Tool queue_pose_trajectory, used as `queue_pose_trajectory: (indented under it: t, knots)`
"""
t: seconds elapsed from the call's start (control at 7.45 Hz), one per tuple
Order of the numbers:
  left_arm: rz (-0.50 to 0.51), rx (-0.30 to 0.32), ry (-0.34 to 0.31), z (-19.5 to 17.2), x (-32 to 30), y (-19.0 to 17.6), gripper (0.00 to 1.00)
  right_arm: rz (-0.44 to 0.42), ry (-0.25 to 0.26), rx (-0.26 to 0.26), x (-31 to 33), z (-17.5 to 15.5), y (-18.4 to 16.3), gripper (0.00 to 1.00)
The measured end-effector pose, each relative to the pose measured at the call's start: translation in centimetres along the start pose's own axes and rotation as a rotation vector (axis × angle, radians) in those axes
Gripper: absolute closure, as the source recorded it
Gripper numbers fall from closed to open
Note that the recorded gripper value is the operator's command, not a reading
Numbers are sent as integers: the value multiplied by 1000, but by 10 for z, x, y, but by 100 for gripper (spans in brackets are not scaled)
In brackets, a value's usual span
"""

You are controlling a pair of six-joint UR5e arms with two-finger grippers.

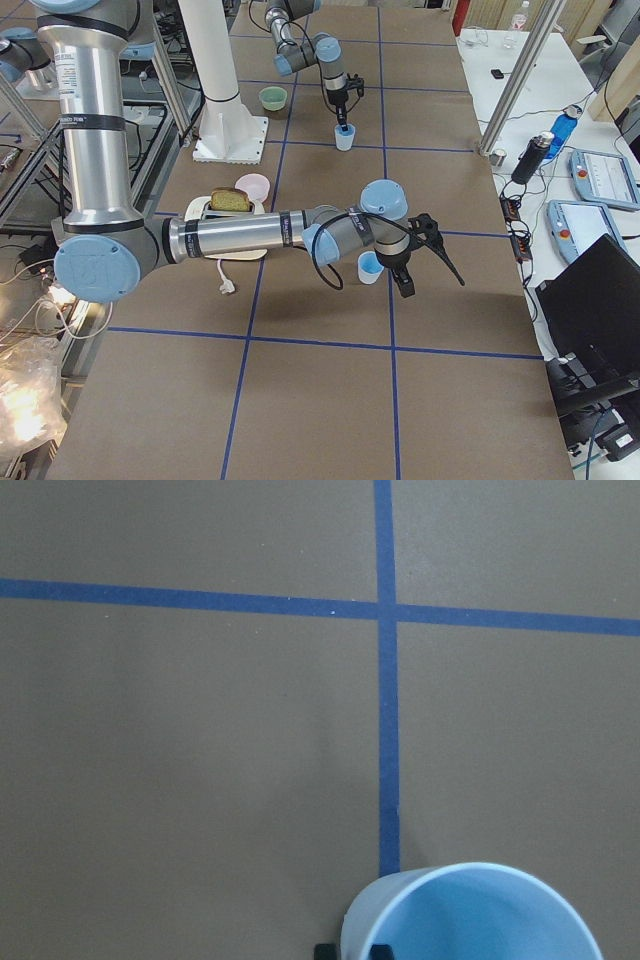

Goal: Stack blue cups with both arms

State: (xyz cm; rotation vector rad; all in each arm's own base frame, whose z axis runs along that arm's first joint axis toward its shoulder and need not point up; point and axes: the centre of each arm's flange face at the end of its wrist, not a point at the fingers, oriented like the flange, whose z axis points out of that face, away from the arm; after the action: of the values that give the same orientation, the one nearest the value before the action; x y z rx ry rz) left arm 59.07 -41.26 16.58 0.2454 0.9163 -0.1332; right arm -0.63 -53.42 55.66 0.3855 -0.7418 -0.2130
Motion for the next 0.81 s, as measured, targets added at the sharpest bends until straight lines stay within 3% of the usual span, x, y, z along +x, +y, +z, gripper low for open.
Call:
queue_pose_trajectory:
  t: [0.4, 0.81]
  knots:
    - [7, 36, 57, -61, -35, -37, 2, 1, -4, 0, -1, 0, 0, 0]
    - [120, -9, -41, -122, -170, -116, 2, 24, -58, 2, -10, -4, -2, 0]
